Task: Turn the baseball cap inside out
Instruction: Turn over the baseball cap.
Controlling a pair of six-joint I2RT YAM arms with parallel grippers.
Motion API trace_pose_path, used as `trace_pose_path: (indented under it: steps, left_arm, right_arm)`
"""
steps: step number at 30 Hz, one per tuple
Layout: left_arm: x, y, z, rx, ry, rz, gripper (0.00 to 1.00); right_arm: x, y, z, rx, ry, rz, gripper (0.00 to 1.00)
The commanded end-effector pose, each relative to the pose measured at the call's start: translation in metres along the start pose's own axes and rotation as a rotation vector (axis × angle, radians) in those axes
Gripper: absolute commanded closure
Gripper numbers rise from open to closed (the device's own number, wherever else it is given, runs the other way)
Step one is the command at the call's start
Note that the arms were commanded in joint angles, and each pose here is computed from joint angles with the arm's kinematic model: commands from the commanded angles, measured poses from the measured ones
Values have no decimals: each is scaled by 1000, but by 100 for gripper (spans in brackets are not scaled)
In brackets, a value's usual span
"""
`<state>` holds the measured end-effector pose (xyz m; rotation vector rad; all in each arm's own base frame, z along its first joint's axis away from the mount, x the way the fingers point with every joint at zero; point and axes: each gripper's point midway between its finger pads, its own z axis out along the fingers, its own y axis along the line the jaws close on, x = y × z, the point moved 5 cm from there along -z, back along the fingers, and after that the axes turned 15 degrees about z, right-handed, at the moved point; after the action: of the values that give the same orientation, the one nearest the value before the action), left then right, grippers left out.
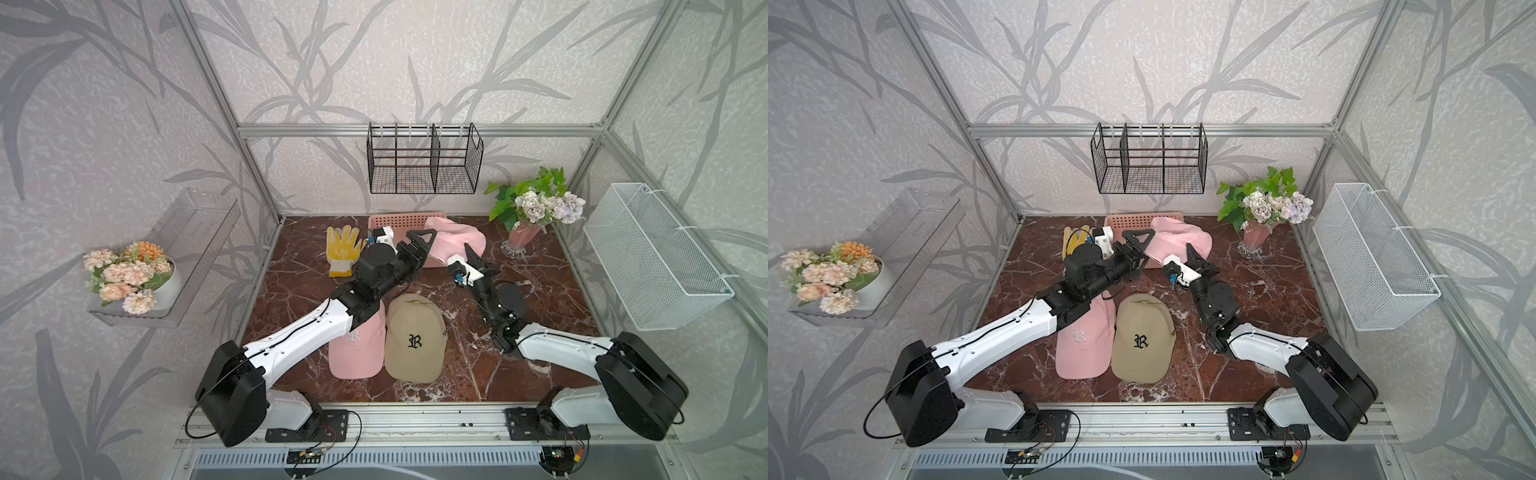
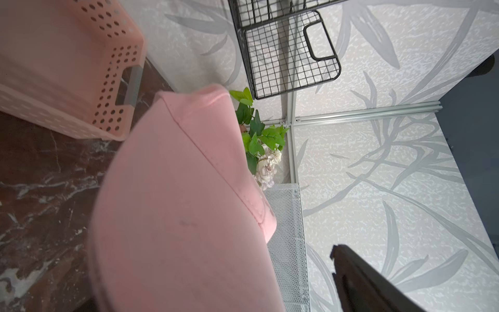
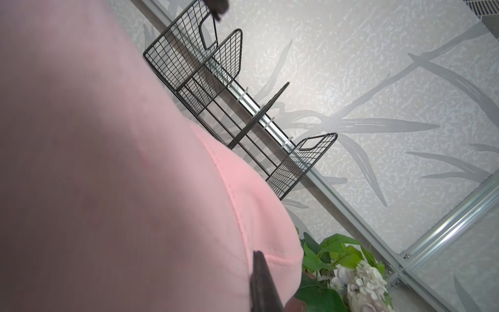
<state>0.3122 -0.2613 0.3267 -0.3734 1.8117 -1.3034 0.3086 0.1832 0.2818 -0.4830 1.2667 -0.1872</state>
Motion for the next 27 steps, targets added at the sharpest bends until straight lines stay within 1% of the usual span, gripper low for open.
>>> trace_pose_path:
  steps: [1,4,7,8,9,10,11,13,15,18,20,22,25,27]
  left_arm:
    - [-19,-10,-20,-23,-136,224,0]
    - [-36,-8,-37,-116,-244,423,0]
    - [-51,-18,-53,-176,-309,700,0]
    - [-51,-26,-57,-160,-304,840,0]
    - [-48,-33,-59,-118,-288,984,0]
    - [-42,-38,-59,-72,-261,1093,1]
    - [-35,-43,-59,-19,-224,1221,2]
    - [-20,-48,-53,66,-113,1425,7]
    - [-5,-44,-42,116,48,1600,12]
    - [5,-34,-25,109,206,1726,13]
    - [7,-31,-17,112,268,1769,15]
    - [7,-33,-12,121,272,1800,17]
    - [11,-35,-9,168,283,1842,20]
    - [15,-39,-8,217,298,1866,20]
  right_arm:
    - [-19,-21,1,57,51,79,100]
    - [-19,-27,-4,12,147,131,100]
    - [-21,-37,-10,-35,241,214,100]
    - [-21,-39,-13,-74,280,247,100]
    - [-21,-41,-16,-115,319,286,100]
    - [-17,-40,-20,-152,370,314,100]
    - [-20,-41,-23,-186,398,352,100]
    - [-22,-41,-28,-252,447,394,100]
    - [-26,-43,-30,-273,481,425,100]
    - [-29,-40,-35,-353,551,448,100]
    - [-31,-36,-37,-401,582,449,100]
    - [-32,-35,-38,-420,603,449,100]
    - [-33,-33,-39,-444,614,446,100]
    - [-34,-32,-40,-460,620,445,100]
